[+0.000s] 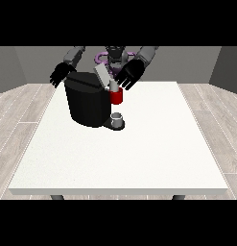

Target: Insert the coffee pod into the coffee machine and close the lid

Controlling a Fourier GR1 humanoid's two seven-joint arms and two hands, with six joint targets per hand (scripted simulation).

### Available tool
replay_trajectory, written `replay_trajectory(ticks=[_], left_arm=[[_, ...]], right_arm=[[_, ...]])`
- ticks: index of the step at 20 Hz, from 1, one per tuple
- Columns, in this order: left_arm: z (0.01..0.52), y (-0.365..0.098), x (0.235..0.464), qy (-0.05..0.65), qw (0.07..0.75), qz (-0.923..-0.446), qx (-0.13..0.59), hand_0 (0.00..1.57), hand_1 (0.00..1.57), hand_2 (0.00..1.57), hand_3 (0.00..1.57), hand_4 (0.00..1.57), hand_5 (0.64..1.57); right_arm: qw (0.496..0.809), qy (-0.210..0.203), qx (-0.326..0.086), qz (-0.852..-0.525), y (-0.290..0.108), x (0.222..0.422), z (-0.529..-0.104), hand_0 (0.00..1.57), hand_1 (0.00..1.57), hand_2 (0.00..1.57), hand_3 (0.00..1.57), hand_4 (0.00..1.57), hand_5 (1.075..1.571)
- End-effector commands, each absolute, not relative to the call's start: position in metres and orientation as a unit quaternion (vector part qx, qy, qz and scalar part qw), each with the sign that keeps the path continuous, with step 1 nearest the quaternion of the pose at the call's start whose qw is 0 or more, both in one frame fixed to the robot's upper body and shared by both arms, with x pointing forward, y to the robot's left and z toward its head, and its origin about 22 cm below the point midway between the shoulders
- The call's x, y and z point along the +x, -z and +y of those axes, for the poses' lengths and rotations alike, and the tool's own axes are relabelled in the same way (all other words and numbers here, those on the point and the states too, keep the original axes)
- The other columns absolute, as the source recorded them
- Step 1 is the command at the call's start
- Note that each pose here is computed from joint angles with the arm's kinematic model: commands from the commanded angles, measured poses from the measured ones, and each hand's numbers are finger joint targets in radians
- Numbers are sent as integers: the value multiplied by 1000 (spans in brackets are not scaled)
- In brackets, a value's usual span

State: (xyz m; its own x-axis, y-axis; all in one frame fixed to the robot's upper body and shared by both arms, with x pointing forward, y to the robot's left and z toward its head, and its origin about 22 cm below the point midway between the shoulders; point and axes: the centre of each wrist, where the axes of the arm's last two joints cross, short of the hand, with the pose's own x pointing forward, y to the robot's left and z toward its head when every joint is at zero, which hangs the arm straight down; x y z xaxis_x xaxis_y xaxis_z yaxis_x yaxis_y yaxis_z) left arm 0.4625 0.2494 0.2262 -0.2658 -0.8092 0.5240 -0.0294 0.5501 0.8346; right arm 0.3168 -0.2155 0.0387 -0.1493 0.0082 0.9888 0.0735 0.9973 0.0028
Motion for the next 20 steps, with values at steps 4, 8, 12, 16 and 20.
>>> replay_trajectory(ticks=[4,8,12,16,20], left_arm=[[259,-226,462,373,521,-707,299,1164,1164,1239,1182,492,1571],[236,-227,464,384,534,-698,284,1221,1221,1275,1199,488,1571],[269,-208,461,370,539,-699,290,1221,1221,1265,1171,485,1571],[248,-223,464,378,532,-701,288,1211,1211,1239,1123,460,1571],[251,-220,463,381,523,-699,304,1152,1152,1178,1020,450,1571]], right_arm=[[642,43,-32,-765,-36,315,-208,0,0,0,0,448,1571],[658,34,-34,-752,-31,320,-226,0,0,0,0,415,1571],[650,22,-27,-759,-35,306,-217,0,0,0,0,433,1571],[647,30,-28,-761,-23,308,-235,0,0,0,0,366,1571],[634,40,-34,-772,-36,319,-228,0,0,0,0,401,1571]])
